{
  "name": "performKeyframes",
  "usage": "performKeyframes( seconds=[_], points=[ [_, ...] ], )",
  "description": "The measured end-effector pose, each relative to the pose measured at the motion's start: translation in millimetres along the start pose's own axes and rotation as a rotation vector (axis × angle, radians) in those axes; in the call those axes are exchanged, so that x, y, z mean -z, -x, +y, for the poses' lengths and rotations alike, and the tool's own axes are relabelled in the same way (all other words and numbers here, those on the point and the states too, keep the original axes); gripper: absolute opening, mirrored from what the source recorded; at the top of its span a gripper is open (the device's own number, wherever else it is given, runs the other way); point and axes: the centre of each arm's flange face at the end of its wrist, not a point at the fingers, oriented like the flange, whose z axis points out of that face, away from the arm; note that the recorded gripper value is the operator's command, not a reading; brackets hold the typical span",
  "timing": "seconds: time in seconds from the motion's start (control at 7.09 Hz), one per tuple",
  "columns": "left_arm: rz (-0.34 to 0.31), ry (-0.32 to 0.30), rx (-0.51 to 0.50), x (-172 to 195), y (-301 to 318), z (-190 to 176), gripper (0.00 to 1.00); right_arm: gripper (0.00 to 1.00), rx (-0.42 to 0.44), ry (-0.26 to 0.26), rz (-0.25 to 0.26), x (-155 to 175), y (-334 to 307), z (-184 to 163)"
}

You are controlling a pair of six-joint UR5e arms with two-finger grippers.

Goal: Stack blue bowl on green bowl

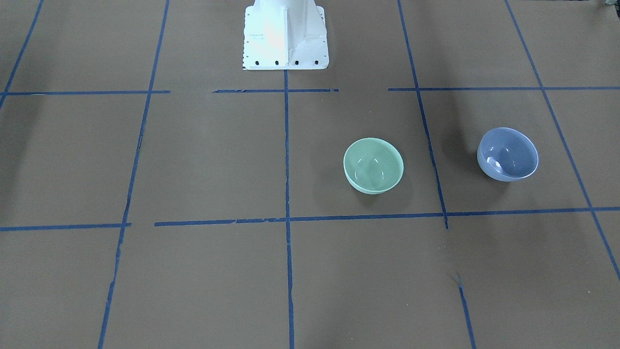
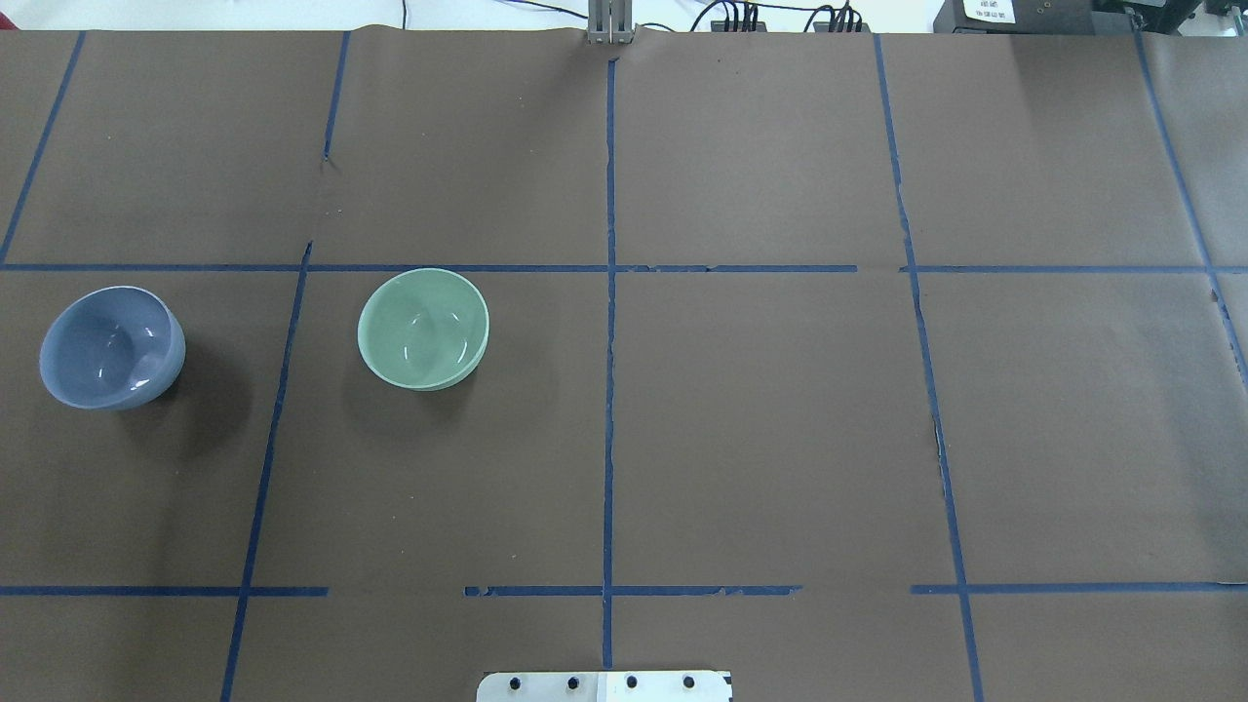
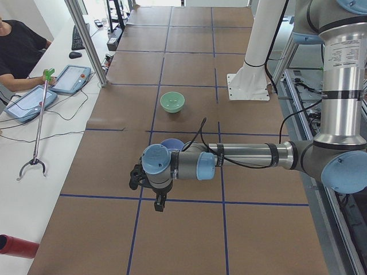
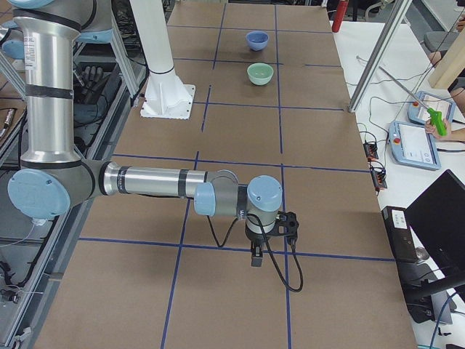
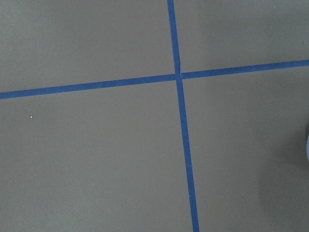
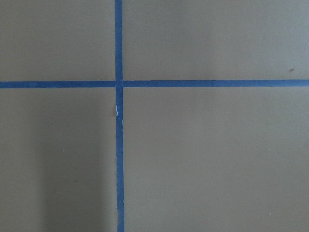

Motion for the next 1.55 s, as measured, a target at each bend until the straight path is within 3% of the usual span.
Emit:
performKeyframes(
  seconds=[0.71, 1.13, 1.55],
  points=[
    [-0.011, -0.047, -0.051, 18.6, -23.8, -24.0, 1.0, 1.0, 0.0, 0.0, 0.001, 0.0, -0.1, 0.0],
    [-0.048, -0.066, 0.066, 19.9, -118.1, -44.7, 1.0, 1.0, 0.0, 0.0, 0.001, 0.0, 0.0, 0.0],
    [-0.001, -0.089, 0.141, -41.3, -166.6, -32.8, 1.0, 1.0, 0.0, 0.0, 0.001, 0.0, -0.1, 0.0]
  ],
)
